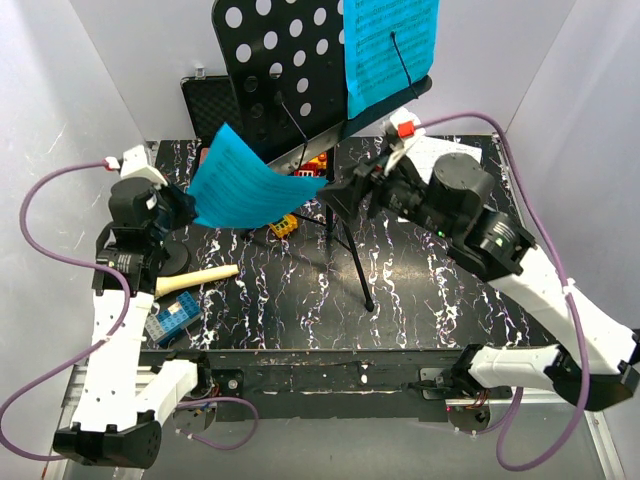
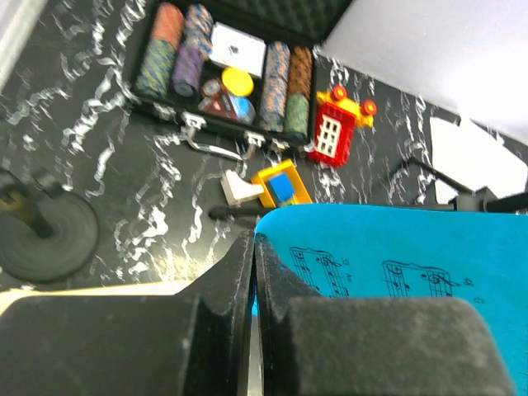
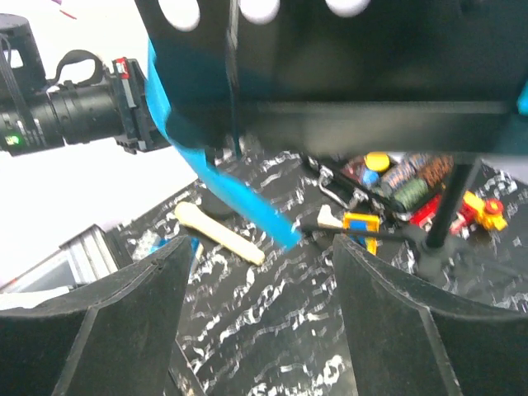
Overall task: Pack up the instrument practice props
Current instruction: Adjust the sheet music.
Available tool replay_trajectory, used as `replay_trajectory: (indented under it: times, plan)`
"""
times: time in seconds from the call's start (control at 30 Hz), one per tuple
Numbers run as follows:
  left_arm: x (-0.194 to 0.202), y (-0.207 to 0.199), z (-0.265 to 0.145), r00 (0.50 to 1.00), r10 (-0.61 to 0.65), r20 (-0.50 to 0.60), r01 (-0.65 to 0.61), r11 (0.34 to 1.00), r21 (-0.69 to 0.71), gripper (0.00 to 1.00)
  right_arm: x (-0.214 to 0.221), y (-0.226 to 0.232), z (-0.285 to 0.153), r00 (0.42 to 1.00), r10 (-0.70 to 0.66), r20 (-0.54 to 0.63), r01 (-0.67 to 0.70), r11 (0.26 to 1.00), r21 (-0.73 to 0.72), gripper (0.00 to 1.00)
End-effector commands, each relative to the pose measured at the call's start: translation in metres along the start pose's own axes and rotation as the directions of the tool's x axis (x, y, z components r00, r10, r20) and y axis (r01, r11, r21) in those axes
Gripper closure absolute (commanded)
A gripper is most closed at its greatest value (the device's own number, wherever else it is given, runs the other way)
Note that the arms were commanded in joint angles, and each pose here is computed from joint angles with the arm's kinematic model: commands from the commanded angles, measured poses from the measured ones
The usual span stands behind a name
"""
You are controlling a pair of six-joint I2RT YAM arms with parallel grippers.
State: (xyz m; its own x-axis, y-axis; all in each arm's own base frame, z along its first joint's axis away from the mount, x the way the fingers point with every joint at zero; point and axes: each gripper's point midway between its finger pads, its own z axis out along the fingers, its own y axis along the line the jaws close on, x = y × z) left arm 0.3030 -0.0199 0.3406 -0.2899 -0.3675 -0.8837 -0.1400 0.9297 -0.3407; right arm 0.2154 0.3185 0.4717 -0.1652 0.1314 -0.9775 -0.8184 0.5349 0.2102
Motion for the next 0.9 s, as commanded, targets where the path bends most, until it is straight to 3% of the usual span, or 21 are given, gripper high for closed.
replay_trajectory:
  times: [0.0,0.2,0.43,0.7,0.87]
  plan:
    - [0.057,-0.011,-0.005,0.985,-0.067,-0.156,0.085,0.990,0.112,1.00,0.018,-0.017,-0.032,1.000,0.003,0.013,-0.004,0.996,0.086,0.23]
    - [0.127,-0.012,-0.009,0.921,-0.208,-0.330,0.262,0.956,0.129,1.00,0.096,-0.038,-0.061,0.990,0.056,-0.127,-0.034,0.985,0.166,0.22]
    - [0.187,-0.040,-0.017,0.755,-0.368,-0.543,0.538,0.821,0.192,1.00,0.172,-0.039,-0.077,0.949,0.181,-0.258,-0.136,0.974,0.182,0.20]
    - [0.179,-0.059,-0.029,0.716,-0.391,-0.578,0.604,0.763,0.231,1.00,0.199,-0.036,-0.089,0.924,0.251,-0.290,-0.204,0.962,0.183,0.17]
    - [0.154,-0.081,-0.035,0.670,-0.436,-0.601,0.680,0.685,0.262,1.00,0.211,-0.032,-0.090,0.891,0.347,-0.291,-0.307,0.935,0.176,0.16]
